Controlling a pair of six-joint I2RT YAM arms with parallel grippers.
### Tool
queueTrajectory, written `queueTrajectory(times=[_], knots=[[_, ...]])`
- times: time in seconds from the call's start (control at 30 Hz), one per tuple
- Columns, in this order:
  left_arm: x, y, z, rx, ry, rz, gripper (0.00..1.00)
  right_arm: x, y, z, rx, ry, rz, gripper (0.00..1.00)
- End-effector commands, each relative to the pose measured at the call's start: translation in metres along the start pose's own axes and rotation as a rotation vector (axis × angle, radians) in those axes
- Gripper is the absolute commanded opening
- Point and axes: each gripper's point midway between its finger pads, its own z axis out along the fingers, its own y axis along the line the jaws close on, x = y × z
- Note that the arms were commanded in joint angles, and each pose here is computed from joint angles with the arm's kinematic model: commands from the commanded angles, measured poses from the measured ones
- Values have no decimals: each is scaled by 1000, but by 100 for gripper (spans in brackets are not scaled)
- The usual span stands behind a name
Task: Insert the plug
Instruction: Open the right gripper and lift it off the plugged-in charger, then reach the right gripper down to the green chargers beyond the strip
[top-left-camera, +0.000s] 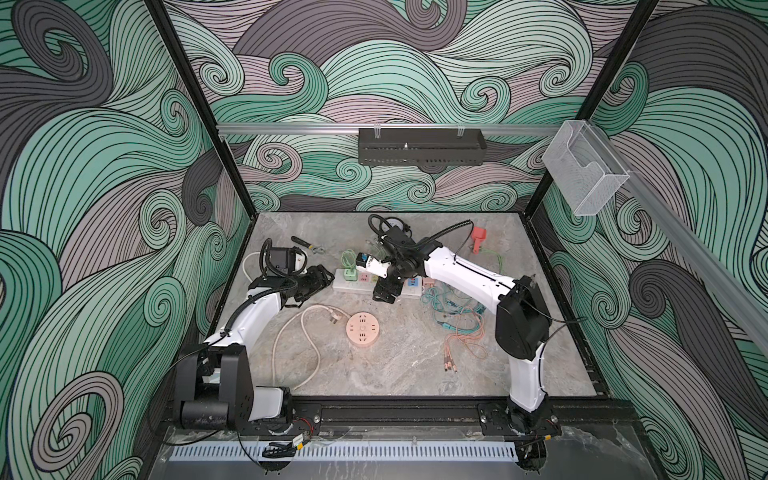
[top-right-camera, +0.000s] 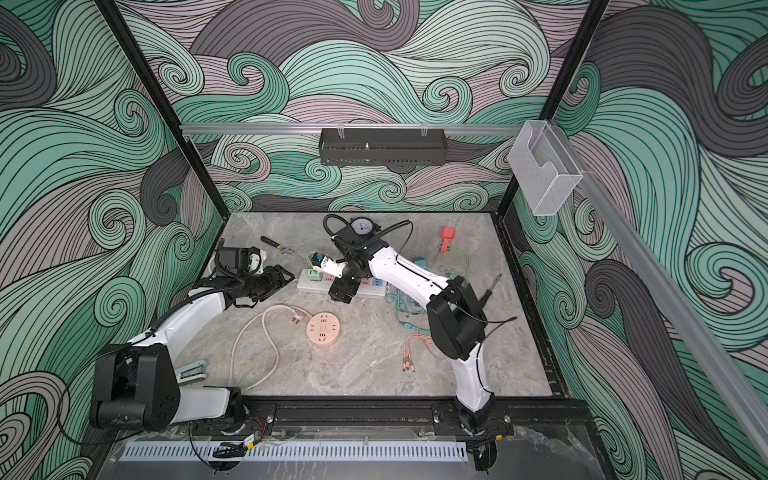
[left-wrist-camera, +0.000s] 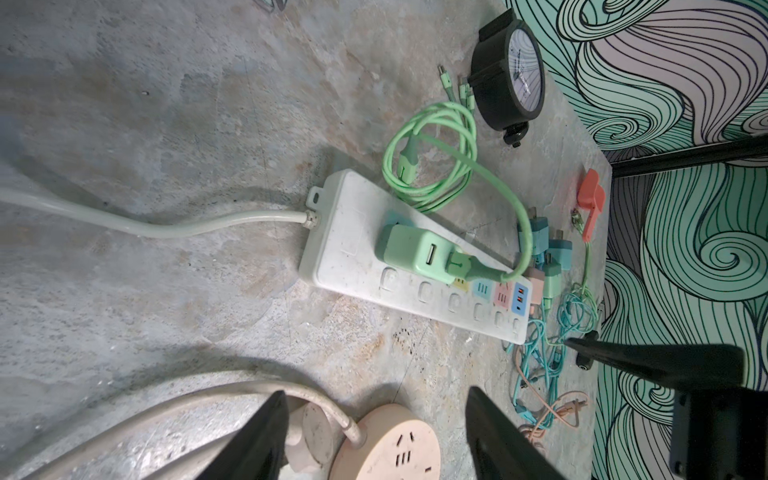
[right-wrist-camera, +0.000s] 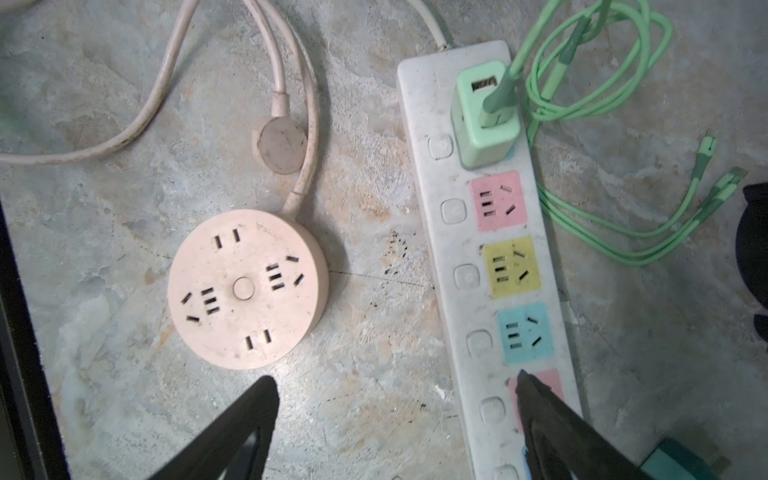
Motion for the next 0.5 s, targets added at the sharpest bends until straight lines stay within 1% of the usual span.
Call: queueTrajectory(times=[0.0, 0.2, 0.3, 0.4, 0.47], knots=[[-11, -10, -19, -3, -32, 33, 71, -2, 0, -27, 41, -68, 55, 92], [-5, -13, -33, -9, -26, 46, 72, 26, 2, -54, 67, -95, 186, 93], [-3, -17, -41, -2, -30, 58, 73, 42, -11, -68, 113, -110, 294, 92], [-2, -24, -50, 19, -32, 75, 73, 64, -31, -80, 203, -105, 397, 91], [0, -28, -56, 29, -31, 89, 73, 82, -52, -88, 300, -92, 482, 90]])
